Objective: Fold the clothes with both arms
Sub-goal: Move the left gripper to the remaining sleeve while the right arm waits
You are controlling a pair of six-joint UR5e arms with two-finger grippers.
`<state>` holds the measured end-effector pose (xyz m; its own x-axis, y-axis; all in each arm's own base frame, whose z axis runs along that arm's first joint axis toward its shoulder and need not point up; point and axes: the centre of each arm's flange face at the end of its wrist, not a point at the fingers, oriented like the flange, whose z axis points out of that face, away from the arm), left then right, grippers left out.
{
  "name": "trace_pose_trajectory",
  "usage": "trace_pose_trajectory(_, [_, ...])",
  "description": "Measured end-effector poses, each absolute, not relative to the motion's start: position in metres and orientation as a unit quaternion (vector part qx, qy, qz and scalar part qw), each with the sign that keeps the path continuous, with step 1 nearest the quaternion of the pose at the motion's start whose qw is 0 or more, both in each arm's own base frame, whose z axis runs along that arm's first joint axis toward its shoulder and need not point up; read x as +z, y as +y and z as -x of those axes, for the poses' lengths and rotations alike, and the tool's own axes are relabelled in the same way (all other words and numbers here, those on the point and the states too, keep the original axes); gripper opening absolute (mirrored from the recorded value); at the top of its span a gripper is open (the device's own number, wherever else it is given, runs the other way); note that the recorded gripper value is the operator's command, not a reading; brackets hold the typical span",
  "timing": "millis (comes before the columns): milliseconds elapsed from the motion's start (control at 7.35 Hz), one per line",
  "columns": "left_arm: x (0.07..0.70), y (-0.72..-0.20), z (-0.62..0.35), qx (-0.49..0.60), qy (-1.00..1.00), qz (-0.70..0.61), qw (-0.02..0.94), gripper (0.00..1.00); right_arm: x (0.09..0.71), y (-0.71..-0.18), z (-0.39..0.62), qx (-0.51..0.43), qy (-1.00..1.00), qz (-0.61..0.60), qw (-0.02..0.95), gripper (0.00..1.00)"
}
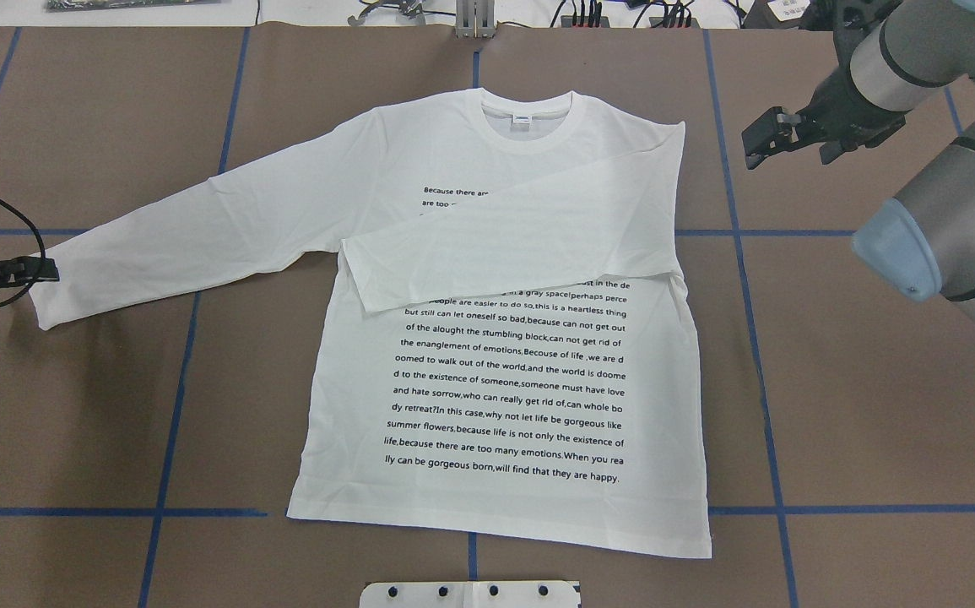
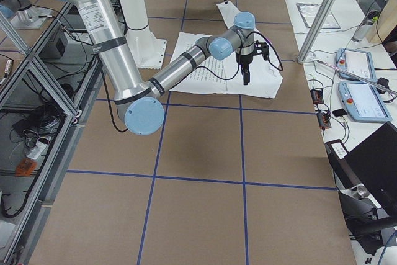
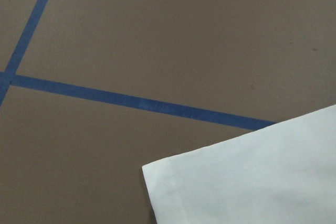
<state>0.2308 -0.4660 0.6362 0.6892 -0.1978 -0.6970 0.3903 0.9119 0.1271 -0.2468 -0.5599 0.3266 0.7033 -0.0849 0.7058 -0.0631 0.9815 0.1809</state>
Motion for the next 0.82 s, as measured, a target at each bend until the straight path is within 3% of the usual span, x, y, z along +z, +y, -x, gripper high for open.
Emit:
trace_pose_trajectory(544, [0.64,-0.469,-0.233,-0.164,0.355,-0.134,0.91,0.7,0.325,-0.557,0.256,-0.011,-0.386,-0.095,0.918,1.0])
trace_pose_trajectory(680, [0.641,-0.47,-0.235,-0.165,0.355,-0.133,0.911,0.62,0.324,-0.557,0.258,-0.012,-0.386,-0.095,0.918,1.0])
trace_pose_trajectory(816, [0.642,-0.471,-0.235,-0.166,0.355,-0.132,0.91,0.45,0.324,-0.557,0.26,-0.013,-0.386,-0.095,0.918,1.0])
